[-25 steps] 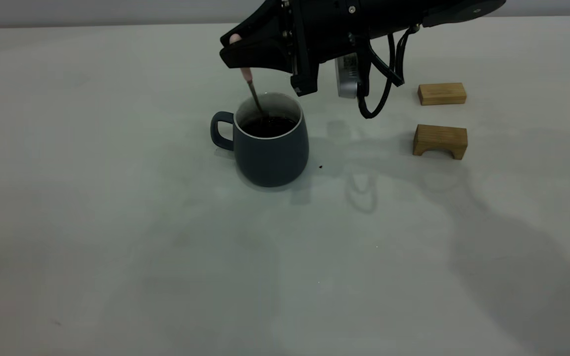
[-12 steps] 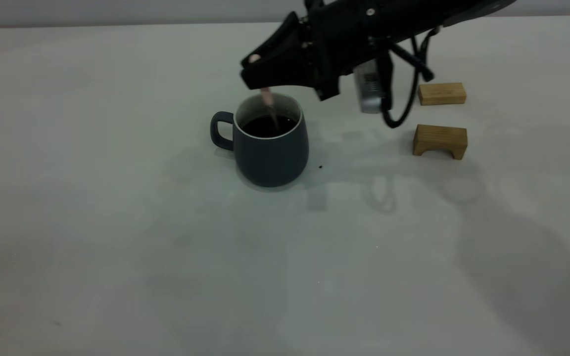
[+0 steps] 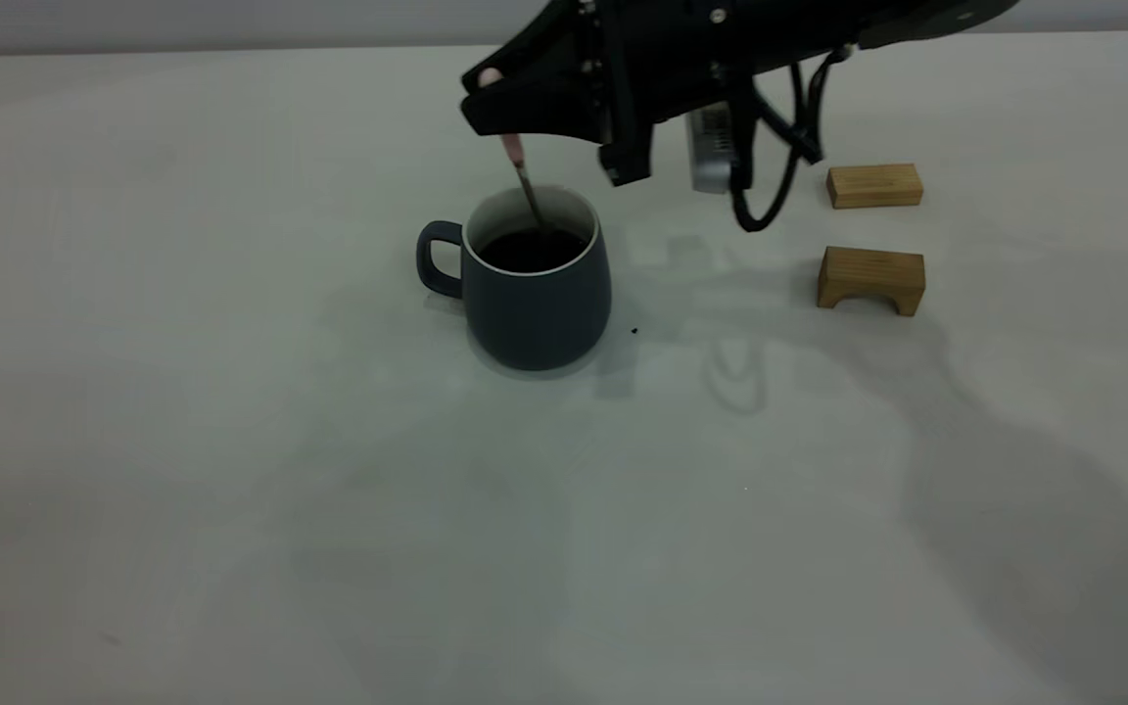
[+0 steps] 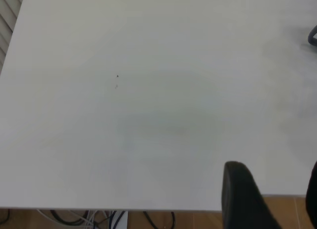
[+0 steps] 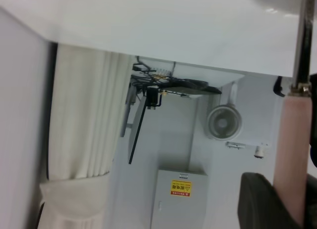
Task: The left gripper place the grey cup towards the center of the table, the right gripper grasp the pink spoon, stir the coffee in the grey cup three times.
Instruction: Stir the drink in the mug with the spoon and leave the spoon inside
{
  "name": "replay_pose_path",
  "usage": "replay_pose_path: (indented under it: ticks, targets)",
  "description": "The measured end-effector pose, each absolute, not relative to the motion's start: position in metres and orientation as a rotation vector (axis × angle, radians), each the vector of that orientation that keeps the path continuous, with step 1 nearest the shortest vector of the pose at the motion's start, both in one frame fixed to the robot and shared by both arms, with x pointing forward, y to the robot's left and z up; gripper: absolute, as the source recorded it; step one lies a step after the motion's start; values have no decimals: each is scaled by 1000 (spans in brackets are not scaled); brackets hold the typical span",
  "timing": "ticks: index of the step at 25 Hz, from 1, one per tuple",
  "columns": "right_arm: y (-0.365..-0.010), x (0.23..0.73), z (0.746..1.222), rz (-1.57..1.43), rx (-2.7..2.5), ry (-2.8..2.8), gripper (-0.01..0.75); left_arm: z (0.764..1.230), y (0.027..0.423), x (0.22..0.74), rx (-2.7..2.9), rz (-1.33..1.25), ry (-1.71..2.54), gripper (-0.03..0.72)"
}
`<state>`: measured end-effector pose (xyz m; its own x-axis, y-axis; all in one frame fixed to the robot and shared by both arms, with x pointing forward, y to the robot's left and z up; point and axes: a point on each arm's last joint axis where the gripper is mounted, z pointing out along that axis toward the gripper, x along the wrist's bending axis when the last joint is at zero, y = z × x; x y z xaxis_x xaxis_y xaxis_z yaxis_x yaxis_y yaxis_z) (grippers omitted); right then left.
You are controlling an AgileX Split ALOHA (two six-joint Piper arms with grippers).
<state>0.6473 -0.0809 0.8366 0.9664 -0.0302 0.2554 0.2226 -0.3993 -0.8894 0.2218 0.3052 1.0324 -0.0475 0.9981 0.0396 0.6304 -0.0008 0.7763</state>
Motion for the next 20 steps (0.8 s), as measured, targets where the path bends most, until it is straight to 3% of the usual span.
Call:
replay_pose_path:
  ticks: [14,16,20]
  targets:
    - [-85,634,826,-160,-2075,-310,143,1032,305,222,1683,866,1732,388]
    - [-86,633,825,-153,-2083,-327,171,1032,305,222,1683,866,1732,388]
    - [-86,631,824,-136,-2081,-355,316,1032,305,222,1683,866,1732,388]
